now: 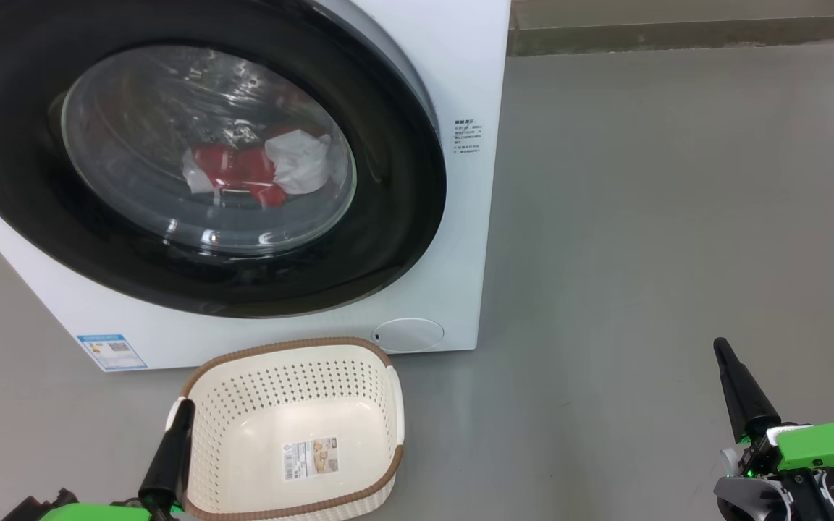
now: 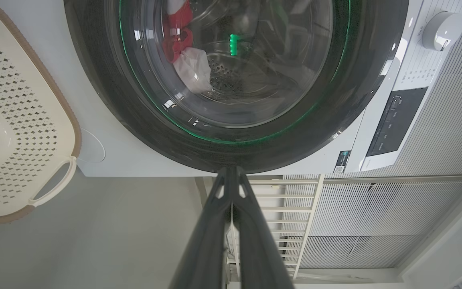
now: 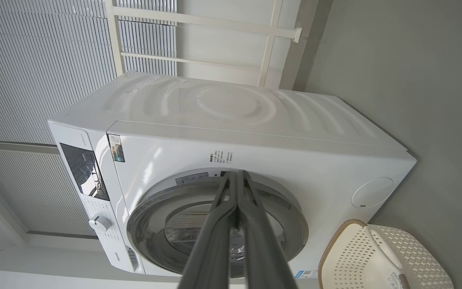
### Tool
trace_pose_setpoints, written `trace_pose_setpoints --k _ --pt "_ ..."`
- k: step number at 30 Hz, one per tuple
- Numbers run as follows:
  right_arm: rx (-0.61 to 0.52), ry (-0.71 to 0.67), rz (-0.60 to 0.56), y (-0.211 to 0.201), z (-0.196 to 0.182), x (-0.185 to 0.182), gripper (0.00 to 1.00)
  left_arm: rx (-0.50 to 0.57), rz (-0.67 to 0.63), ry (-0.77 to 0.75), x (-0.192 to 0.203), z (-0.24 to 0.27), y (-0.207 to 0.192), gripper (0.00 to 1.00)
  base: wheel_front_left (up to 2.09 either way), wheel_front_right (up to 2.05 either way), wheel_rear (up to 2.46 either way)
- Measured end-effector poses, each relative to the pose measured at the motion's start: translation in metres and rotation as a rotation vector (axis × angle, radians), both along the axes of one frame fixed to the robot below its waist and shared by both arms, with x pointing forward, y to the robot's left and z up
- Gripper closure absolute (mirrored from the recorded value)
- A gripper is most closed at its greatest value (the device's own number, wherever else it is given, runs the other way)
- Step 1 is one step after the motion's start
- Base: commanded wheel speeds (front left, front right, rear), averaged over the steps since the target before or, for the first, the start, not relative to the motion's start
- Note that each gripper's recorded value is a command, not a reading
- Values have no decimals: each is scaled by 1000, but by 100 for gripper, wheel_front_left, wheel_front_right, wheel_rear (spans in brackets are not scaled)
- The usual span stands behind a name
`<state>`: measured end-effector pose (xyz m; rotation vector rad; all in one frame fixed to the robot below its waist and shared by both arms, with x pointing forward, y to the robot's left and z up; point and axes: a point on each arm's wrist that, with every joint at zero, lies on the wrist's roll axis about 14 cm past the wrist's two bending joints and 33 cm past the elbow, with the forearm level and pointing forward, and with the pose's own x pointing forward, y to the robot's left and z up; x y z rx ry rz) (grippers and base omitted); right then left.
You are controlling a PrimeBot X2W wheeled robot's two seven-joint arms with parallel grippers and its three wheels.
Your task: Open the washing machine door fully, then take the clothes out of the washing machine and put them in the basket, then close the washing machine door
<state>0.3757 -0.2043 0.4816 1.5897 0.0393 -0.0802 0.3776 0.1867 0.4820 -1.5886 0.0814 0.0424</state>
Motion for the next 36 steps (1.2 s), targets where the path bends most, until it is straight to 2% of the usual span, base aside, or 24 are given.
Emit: trace_pose_setpoints --k 36 --pt "1 0 -5 -2 0 0 100 2 -1 0 0 0 1 100 0 0 0"
